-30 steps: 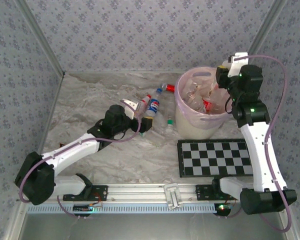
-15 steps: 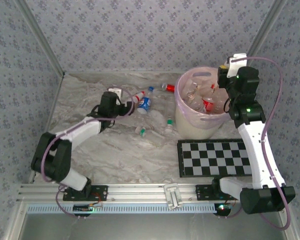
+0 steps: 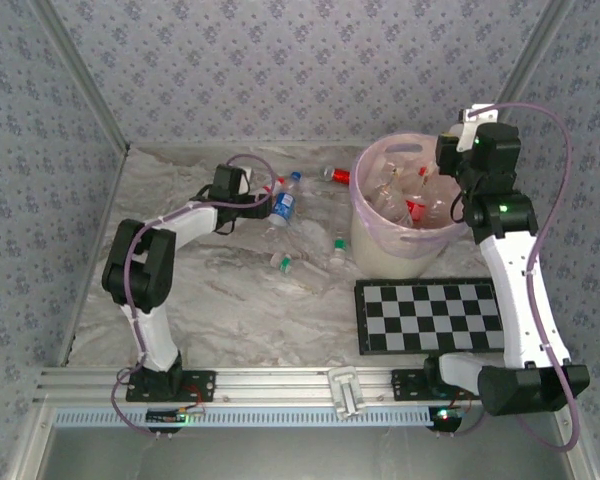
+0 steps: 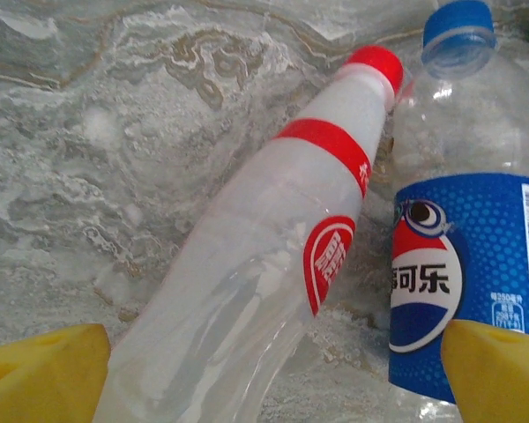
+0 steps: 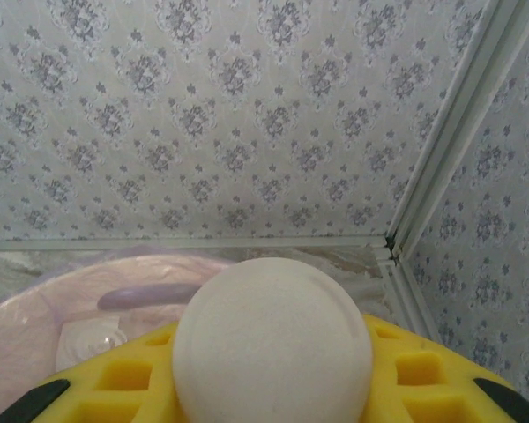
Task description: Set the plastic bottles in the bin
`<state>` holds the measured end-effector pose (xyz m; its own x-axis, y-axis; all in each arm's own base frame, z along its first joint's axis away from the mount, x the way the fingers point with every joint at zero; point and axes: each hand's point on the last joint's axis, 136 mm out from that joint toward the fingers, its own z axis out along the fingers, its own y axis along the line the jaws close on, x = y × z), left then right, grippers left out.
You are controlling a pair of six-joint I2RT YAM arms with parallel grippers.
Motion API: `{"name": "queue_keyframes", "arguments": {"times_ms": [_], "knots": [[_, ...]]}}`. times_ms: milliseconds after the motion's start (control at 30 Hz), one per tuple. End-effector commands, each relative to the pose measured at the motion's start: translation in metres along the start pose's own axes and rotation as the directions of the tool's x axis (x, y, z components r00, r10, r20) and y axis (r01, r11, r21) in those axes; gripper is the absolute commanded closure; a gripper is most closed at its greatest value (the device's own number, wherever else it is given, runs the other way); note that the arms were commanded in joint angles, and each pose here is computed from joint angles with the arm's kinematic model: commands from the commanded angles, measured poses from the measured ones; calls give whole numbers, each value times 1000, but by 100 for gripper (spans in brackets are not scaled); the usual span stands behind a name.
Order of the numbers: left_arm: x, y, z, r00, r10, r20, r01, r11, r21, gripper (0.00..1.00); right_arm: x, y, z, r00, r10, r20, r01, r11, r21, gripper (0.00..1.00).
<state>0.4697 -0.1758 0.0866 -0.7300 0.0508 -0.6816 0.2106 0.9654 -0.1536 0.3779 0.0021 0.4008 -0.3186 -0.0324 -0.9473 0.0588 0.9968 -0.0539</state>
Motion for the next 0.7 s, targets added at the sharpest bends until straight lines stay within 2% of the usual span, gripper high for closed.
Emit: {"name": "queue_keyframes", "arguments": {"times_ms": [0, 200, 400, 533, 667], "knots": [[-2, -7, -4, 1000, 8, -18, -7, 999, 48, 5, 92, 19, -17, 924, 25, -381, -64, 994, -91, 100], [7, -18, -18, 1000, -21, -15, 23, 994, 111, 7, 12, 16, -50, 990, 70, -126, -85, 990, -113, 100], [15, -21, -27, 1000, -19, -17, 21, 993, 117, 7, -38, 13, -45, 984, 54, 167, -36, 993, -108, 100], [24, -20, -22, 999, -20, -37, 24, 993, 112, 8, -47, 18, -27, 968, 32, 247, -3, 993, -118, 100], [27, -21, -18, 999, -21, -42, 26, 994, 111, 8, -37, 24, 2, 976, -10, 218, 38, 992, -123, 100]]}}
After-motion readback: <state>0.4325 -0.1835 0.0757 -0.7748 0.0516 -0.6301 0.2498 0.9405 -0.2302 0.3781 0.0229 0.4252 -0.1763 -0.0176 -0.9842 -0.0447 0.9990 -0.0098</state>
